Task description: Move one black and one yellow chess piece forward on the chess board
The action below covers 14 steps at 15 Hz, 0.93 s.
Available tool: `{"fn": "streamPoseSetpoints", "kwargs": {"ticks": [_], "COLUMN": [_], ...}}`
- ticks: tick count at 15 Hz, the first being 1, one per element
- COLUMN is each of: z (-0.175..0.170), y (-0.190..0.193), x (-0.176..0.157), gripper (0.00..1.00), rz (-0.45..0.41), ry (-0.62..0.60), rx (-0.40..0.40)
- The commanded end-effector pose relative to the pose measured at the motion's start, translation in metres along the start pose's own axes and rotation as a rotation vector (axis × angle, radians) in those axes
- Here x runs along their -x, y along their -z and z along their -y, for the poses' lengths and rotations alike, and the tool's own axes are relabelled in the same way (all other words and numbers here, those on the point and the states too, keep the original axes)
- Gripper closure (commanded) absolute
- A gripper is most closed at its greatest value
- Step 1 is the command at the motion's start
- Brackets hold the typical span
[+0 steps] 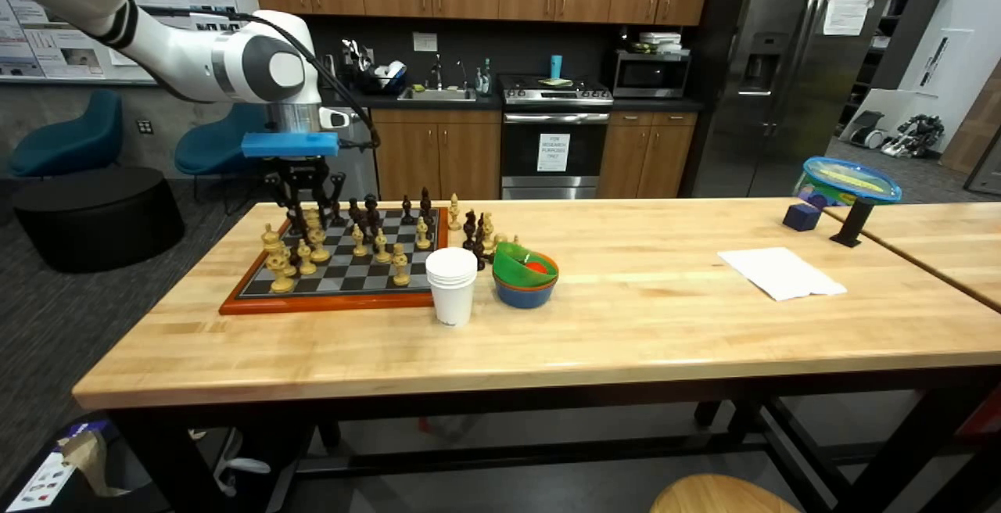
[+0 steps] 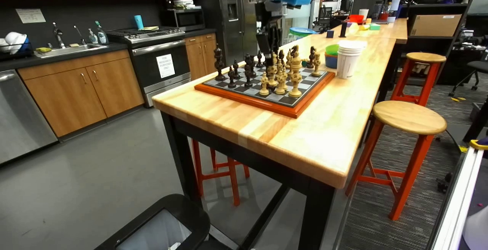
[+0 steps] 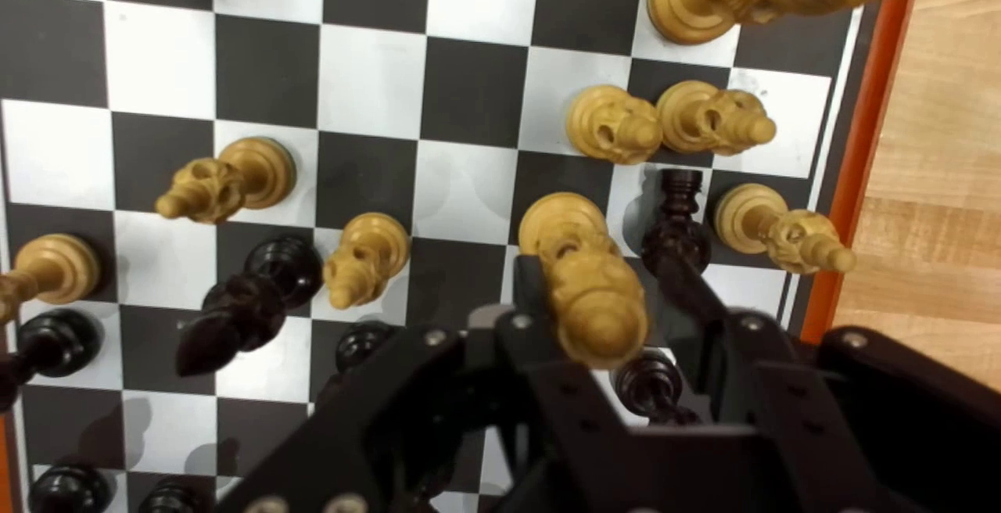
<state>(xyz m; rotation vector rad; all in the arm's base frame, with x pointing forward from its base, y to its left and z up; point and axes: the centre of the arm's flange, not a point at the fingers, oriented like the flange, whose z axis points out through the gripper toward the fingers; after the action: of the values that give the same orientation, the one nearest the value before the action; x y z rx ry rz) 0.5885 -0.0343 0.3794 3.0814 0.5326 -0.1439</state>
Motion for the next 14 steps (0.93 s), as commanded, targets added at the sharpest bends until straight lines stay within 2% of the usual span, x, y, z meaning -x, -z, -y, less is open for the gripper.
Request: {"fn": "streamPoseSetpoints", "kwargs": {"ticks": [1,5,9,14], "z": [-0.001,0.004,0.01,0.015], "y": [0.004,0.004,0.017,0.051], "x": [0.008,0.009,0.012,0.018], "gripper": [0.28,0.0,0.0,0.0], "rz": [-0.019,-0.023,-0.04,-0.081], "ry": [-0.01,-0.01,-0.008,-0.01], "rx": [0.004,0.006,0.011,0.033]}}
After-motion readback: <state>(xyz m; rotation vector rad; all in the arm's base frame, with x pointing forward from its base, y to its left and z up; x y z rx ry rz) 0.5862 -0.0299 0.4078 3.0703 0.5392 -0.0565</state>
